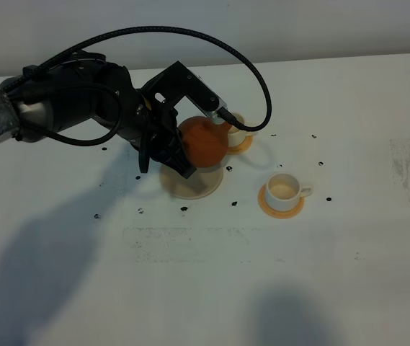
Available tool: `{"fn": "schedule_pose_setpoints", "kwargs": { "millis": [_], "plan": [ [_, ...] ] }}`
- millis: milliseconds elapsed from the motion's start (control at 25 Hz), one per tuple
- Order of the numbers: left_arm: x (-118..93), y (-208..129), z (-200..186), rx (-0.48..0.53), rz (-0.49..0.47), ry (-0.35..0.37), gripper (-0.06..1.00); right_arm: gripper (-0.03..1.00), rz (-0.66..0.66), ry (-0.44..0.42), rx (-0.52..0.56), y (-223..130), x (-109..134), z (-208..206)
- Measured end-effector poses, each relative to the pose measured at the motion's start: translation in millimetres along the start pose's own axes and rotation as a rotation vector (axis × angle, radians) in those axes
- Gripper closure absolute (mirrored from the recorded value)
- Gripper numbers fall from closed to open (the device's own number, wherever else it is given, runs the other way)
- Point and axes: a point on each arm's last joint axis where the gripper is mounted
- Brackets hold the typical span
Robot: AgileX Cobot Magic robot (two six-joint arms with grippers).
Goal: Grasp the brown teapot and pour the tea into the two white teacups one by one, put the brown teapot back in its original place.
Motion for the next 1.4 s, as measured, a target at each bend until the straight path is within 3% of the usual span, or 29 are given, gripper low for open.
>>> {"fn": "schedule_pose_setpoints", "kwargs": {
  "millis": [320, 1400],
  "plan": [
    [2.2, 4.8, -1.7, -0.032, 0.039, 0.02, 0.84, 0.77, 0.0, 0.0, 0.0, 0.0, 0.0, 0.0],
    [-12.8, 19.1, -10.5, -0.112, 0.411, -0.016, 0.84, 0.77, 0.0, 0.0, 0.0, 0.0, 0.0, 0.0]
  ]
}}
Point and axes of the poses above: a point on each arm's last joint axis where the gripper is mounted, z pointing out along that axis toward the gripper, x along the wrist's bending axis when the last joint is at zero, y = z × x, and after that the axes turned 2 degrees about z, right-handed
